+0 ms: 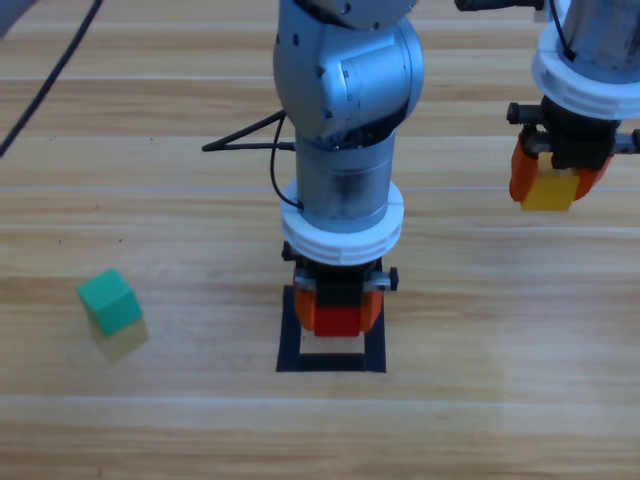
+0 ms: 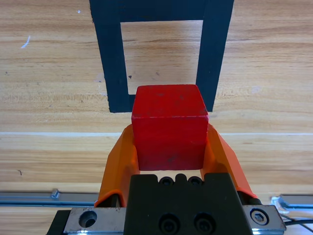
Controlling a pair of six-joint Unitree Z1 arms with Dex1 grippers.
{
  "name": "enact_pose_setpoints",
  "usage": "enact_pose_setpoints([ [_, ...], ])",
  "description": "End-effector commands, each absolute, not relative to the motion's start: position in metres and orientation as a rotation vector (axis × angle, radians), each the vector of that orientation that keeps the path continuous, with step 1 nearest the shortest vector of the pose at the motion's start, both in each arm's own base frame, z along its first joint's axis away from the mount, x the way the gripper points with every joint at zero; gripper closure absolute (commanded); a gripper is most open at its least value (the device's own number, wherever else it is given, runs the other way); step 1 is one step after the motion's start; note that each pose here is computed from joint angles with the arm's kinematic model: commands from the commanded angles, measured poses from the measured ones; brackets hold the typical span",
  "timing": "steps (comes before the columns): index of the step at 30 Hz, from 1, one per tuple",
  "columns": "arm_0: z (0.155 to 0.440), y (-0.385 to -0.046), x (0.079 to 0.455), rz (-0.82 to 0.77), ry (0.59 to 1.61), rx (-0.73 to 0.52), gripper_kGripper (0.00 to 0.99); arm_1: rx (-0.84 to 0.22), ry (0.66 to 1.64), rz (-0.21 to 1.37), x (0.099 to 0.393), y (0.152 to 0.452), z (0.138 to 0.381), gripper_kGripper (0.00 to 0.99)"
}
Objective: Stack the blocks in the rectangular block: red at the bottom, yellow in the middle, green on top
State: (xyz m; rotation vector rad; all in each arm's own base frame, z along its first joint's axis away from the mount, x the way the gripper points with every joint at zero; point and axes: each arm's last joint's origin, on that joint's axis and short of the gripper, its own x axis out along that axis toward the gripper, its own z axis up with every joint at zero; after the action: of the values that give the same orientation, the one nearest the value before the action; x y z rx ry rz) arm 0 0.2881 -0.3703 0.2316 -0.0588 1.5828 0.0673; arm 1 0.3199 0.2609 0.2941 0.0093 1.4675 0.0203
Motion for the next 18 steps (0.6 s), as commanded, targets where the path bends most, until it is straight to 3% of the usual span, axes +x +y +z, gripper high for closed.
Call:
enact_pose_setpoints([
  [1,0.212,-0.381,0.285,0.050,1.591,-0.001,0.990,-0.036,1.552,-0.009,0.323,0.276,0.258,0.990],
  [18,0.191,-0.374,0.293,0.052,1.597,0.031,0.990,-0.037,1.558,-0.015,0.328,0.279,0.251,0.990],
])
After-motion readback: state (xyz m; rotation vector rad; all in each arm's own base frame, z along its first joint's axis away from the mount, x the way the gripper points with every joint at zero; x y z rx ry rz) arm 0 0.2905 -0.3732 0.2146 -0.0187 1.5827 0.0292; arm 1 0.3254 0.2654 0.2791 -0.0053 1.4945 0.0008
